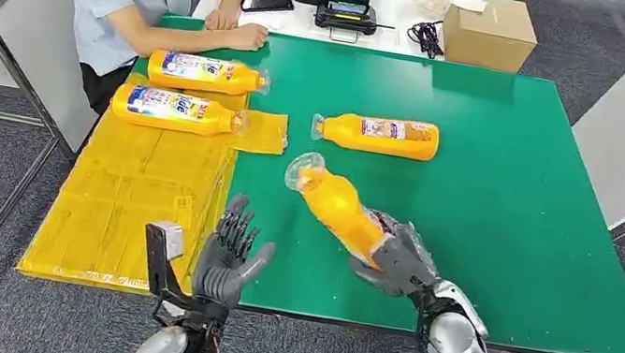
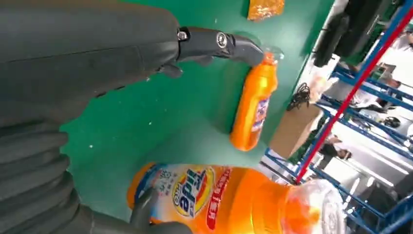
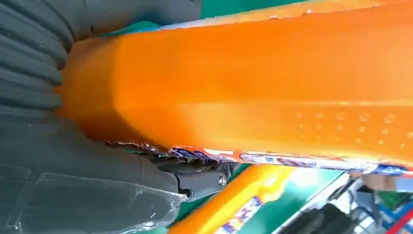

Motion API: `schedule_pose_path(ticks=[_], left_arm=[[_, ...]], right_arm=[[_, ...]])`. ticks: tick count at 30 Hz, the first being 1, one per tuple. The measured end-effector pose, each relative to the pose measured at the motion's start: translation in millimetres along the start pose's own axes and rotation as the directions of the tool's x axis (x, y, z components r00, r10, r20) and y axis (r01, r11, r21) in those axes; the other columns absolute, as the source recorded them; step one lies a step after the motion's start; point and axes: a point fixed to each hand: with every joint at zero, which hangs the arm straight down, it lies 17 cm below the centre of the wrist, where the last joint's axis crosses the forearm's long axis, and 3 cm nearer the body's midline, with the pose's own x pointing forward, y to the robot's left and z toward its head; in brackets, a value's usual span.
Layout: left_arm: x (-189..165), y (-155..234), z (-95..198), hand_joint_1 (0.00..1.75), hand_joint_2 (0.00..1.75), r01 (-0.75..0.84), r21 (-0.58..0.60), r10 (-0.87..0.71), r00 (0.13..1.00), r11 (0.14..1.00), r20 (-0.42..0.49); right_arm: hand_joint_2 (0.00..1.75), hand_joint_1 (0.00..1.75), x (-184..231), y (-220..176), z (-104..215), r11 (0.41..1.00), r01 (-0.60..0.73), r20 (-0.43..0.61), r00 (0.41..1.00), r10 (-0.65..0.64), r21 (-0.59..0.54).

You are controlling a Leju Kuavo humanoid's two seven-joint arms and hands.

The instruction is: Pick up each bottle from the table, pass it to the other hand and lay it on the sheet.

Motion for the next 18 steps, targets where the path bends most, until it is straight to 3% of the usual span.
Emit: schedule_pose_path(ticks=[9, 18], left_arm=[[15, -11, -6, 0.0, 1.75, 0.053, -0.025, -0.051, 0.996, 0.998, 0.077], [10, -23, -8, 0.0, 1.75, 0.142, -0.068, -0.137, 0.987, 0.987, 0.082]], right_arm=[[1.75, 1.75, 8, 23, -10, 0.998, -0.035, 0.007, 0.999, 0.035, 0.048], [1.75, 1.75, 3, 32, -16, 0.995, -0.066, -0.013, 0.998, 0.067, 0.077]])
